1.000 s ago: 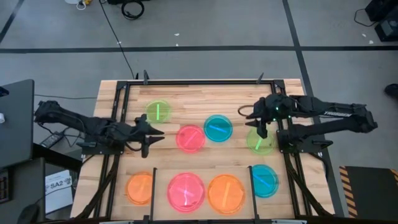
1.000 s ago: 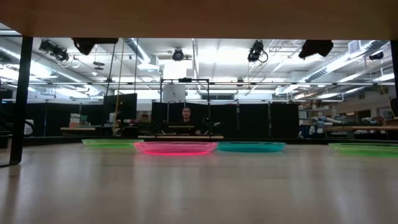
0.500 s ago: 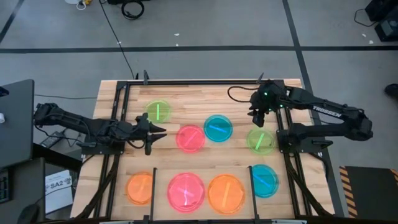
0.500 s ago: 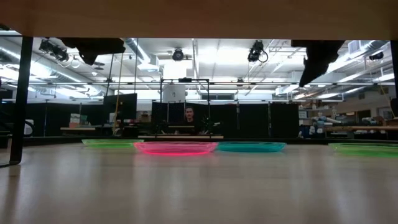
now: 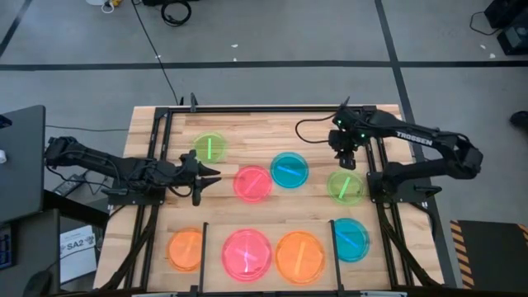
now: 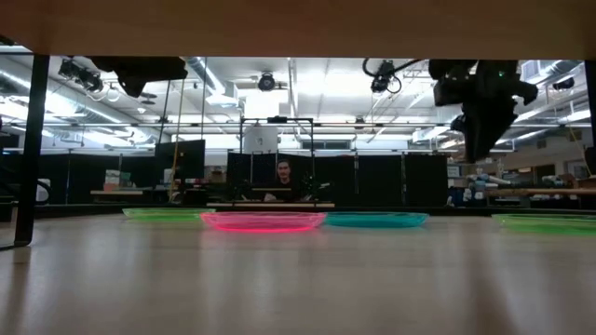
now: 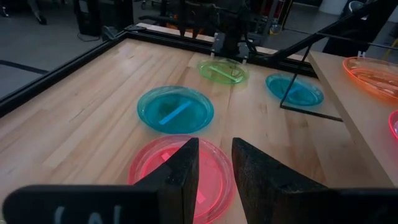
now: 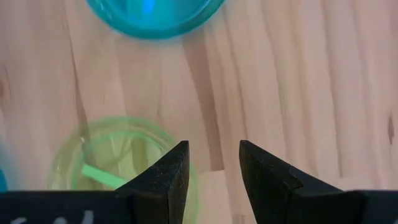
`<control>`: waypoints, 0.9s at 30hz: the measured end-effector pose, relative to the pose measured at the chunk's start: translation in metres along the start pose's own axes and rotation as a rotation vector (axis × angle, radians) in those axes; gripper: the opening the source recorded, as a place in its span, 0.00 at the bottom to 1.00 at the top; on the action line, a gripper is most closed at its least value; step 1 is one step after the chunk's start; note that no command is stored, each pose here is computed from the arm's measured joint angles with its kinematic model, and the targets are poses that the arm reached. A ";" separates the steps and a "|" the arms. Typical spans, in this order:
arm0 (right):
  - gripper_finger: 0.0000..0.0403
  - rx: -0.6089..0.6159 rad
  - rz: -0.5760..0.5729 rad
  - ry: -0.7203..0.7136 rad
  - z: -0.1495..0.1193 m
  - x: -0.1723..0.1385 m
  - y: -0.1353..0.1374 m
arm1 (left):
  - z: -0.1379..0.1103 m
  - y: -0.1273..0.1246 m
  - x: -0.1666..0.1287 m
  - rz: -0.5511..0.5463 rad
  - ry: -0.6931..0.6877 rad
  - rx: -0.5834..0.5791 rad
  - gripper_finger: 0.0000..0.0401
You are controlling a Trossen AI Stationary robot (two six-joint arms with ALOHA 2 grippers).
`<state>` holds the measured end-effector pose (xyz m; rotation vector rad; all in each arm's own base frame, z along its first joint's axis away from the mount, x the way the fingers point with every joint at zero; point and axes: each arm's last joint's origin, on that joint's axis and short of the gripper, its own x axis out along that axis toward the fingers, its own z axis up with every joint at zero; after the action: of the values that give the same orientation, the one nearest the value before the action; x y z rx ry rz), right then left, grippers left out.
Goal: Place and stack plates onto a shelf
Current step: Stack the right green plate on top of the orange plate
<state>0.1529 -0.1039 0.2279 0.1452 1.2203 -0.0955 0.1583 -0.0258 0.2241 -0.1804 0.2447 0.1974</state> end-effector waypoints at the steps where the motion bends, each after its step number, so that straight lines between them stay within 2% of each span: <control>1: 0.37 -0.021 0.009 0.011 0.000 0.002 -0.001 | 0.000 0.000 0.000 0.000 0.000 0.000 0.26; 8: 0.37 -0.119 0.130 0.036 0.004 0.018 -0.005 | 0.000 0.000 0.000 0.000 0.001 -0.005 0.26; 27: 0.37 -0.132 0.245 0.206 0.007 0.060 -0.016 | 0.000 0.000 0.000 0.000 0.001 -0.033 0.26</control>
<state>0.1772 -0.1207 0.1725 0.1910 1.4002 0.2180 0.1583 -0.0258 0.2240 -0.2134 0.2426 0.2014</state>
